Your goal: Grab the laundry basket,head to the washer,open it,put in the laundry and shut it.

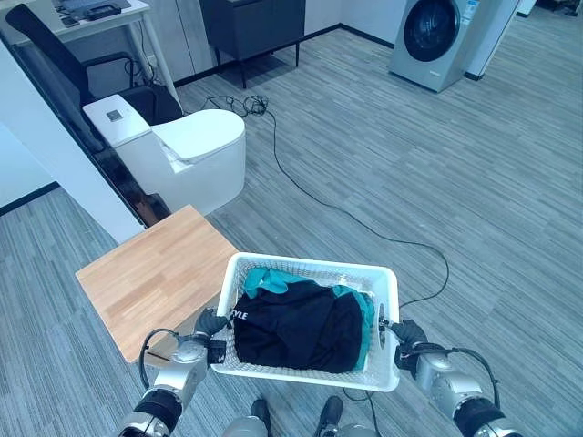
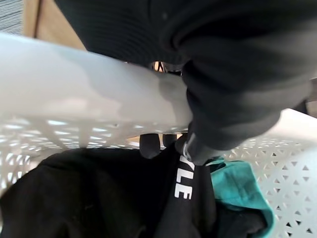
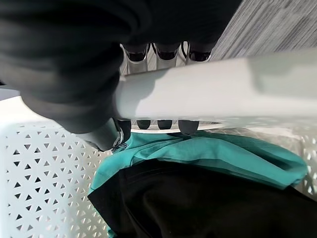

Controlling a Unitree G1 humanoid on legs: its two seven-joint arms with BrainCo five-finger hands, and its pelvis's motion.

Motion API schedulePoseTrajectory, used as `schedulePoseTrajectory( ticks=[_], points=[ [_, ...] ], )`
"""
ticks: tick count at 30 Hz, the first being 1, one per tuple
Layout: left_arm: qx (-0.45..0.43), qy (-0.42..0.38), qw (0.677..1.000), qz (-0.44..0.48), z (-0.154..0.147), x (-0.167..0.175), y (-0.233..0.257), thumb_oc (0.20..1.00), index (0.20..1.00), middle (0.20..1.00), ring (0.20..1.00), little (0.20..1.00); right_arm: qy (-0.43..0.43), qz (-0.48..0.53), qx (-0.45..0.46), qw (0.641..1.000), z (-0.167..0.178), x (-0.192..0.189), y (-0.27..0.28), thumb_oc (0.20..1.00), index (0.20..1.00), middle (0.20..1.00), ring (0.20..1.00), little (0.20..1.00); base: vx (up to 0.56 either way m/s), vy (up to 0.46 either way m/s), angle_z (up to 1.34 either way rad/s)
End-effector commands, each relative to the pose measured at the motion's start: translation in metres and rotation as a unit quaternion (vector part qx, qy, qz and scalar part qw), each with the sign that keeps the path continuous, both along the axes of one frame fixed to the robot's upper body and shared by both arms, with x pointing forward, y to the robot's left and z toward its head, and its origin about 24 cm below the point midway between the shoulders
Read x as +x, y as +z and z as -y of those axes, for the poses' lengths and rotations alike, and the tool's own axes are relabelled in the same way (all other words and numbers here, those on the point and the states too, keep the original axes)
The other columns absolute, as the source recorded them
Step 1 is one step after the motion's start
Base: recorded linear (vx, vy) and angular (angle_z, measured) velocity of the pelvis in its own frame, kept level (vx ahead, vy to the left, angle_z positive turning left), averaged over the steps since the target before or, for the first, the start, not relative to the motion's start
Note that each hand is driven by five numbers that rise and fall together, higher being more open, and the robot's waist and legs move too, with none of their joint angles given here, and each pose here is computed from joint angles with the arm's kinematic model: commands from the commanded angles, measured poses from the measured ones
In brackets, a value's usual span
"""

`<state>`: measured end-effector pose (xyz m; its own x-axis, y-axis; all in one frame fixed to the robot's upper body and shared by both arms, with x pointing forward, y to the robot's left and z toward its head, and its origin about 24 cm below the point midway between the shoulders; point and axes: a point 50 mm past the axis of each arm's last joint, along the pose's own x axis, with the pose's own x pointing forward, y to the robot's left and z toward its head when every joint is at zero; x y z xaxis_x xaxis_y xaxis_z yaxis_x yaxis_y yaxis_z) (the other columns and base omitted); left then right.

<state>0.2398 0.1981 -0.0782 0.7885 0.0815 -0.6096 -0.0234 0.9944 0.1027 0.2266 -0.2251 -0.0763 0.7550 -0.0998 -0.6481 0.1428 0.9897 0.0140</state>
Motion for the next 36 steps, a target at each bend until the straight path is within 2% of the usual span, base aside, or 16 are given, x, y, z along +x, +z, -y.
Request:
schedulePoseTrajectory(
  ticks=[1,6,15,24,30,36],
  points=[
    [-0.039,-0.132,0.99,-0.007,0.053,0.005,-0.005,0.2,0.2,0.2,0.2,0.2,0.05,0.189,0.115,0.974,-0.04,0.061,0.063,0.2,0.2,0.2,0.2,0.2,-0.06,-0.139,-0.06],
    [-0.003,-0.142,0.988,-0.065,0.053,-0.008,-0.026,0.2,0.2,0.2,0.2,0.2,0.055,0.215,0.098,0.97,-0.036,0.064,0.074,0.2,0.2,0.2,0.2,0.2,-0.05,-0.088,-0.15],
    [0.04,-0.189,0.976,-0.097,0.06,-0.015,-0.036,0.2,0.2,0.2,0.2,0.2,0.057,0.239,0.116,0.962,-0.046,0.076,0.086,0.2,0.2,0.2,0.2,0.2,0.01,0.02,-0.38],
    [0.078,-0.228,0.969,-0.063,0.061,0.009,-0.02,0.2,0.2,0.2,0.2,0.2,0.053,0.199,0.106,0.973,-0.045,0.081,0.073,0.2,0.2,0.2,0.2,0.2,0.06,0.07,-0.25],
    [0.112,-0.255,0.96,-0.032,0.073,0.037,-0.001,0.2,0.2,0.2,0.2,0.2,0.055,0.182,0.076,0.979,-0.037,0.095,0.076,0.2,0.2,0.2,0.2,0.2,0.02,0.032,0.05],
    [0.095,-0.229,0.969,0.005,0.084,0.064,0.023,0.2,0.2,0.2,0.2,0.2,0.064,0.132,0.038,0.988,-0.029,0.102,0.069,0.2,0.2,0.2,0.2,0.2,0.0,0.006,0.02]
  ],
)
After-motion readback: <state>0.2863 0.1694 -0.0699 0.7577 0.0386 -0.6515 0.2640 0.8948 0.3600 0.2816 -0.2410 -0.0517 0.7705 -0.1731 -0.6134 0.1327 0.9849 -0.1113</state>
